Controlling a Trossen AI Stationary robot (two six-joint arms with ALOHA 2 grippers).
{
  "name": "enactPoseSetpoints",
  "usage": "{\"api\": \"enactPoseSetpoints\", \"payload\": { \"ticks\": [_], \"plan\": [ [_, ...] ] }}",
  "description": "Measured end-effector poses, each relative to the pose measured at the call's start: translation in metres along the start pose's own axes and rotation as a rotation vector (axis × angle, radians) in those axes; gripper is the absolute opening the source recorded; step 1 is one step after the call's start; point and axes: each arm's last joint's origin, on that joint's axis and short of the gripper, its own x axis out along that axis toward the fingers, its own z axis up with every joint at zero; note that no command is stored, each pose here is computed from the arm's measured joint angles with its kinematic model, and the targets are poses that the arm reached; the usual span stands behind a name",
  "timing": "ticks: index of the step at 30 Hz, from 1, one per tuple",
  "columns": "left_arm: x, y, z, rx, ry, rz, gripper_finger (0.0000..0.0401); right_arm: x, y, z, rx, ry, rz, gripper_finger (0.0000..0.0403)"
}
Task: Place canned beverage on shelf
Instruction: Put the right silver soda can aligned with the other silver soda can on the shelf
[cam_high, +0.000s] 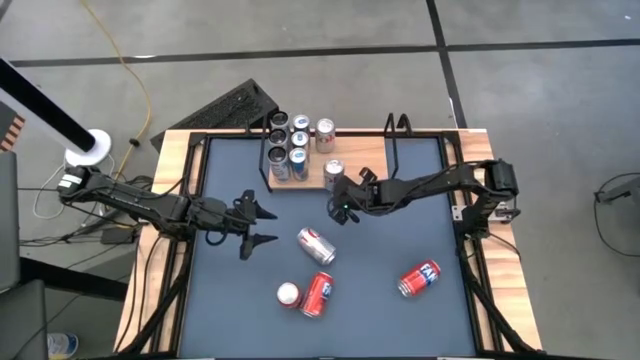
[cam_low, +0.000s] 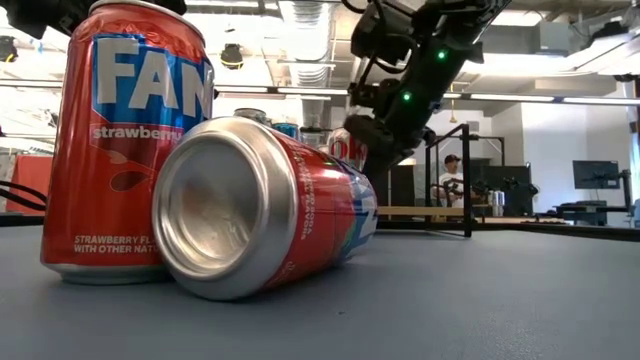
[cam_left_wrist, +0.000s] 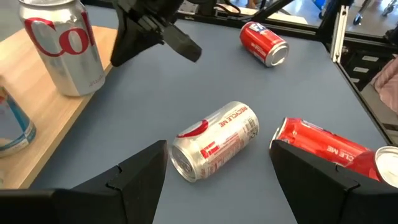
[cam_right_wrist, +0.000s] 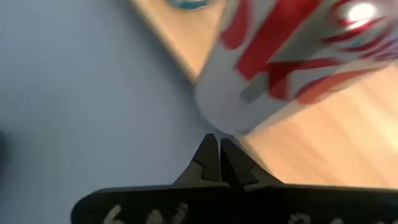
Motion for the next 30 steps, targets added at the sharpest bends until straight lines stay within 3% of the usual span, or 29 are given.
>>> {"api": "enactPoseSetpoints", "payload": {
  "ticks": [22, 30],
  "plan": [
    [0.000, 0.001, 0.000, -0.006, -0.006, 0.019, 0.0275, 0.019, -0.041, 0.023, -0.028, -0.056, -0.121, 0.0000],
    [0.000, 0.001, 0.000, -0.026, -0.004, 0.017, 0.0275, -0.023, -0.030, 0.024, -0.031, -0.083, -0.090, 0.0000]
  ]
}}
